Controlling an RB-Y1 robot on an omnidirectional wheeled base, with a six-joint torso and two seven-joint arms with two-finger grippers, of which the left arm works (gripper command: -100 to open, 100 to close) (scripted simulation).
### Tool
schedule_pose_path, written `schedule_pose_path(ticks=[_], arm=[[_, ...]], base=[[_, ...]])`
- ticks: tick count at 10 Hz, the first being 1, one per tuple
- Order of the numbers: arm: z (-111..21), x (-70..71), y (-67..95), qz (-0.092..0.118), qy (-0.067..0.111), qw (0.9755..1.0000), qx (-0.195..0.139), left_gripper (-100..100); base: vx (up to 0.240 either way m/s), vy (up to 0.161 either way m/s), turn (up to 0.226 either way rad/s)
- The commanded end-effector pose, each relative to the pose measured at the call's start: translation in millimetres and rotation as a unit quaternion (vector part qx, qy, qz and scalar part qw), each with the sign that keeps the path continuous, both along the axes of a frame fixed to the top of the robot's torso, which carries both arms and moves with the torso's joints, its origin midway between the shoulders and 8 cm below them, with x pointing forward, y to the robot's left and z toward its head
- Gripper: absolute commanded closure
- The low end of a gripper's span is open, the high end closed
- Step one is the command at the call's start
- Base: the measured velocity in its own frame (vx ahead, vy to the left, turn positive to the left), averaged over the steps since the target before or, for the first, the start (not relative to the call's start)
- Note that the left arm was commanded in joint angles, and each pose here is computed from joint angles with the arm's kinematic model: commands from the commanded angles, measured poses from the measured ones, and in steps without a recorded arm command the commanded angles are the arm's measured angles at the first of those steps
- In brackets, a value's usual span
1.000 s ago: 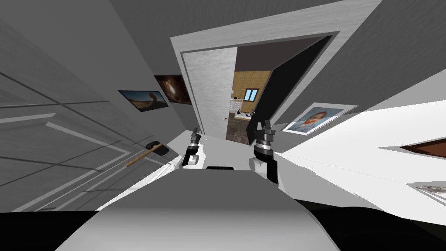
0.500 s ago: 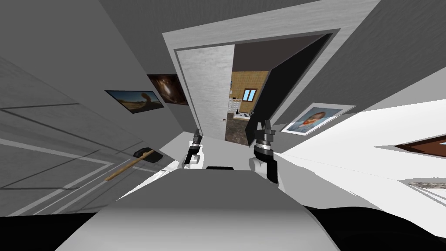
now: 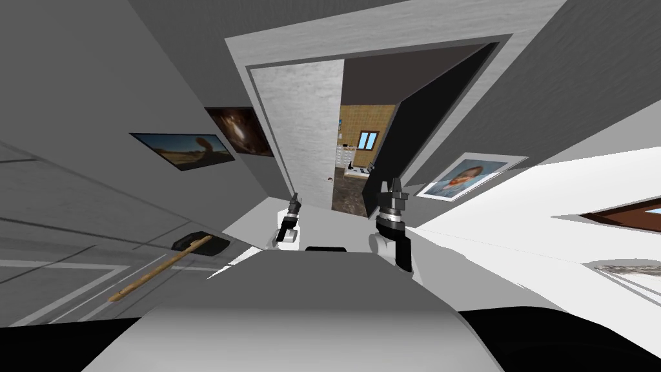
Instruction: Push the door open
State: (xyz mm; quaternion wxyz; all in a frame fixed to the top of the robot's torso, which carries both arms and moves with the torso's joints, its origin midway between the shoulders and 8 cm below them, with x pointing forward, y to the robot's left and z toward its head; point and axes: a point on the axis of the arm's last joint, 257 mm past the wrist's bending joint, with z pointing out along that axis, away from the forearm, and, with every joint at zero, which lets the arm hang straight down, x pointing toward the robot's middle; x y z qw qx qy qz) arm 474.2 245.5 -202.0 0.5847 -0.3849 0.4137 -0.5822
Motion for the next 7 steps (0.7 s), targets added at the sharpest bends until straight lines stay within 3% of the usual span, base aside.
schedule_pose_path(ticks=[1, 7], arm=[[-12.1, 3.6, -0.4, 0.000, 0.010, 1.0000, 0.000, -100], [-53.8, 15.1, -2.3, -0.002, 0.046, 0.9989, 0.001, -100]], base=[[0.118, -0.028, -0.047], [0.104, -0.029, -0.044]])
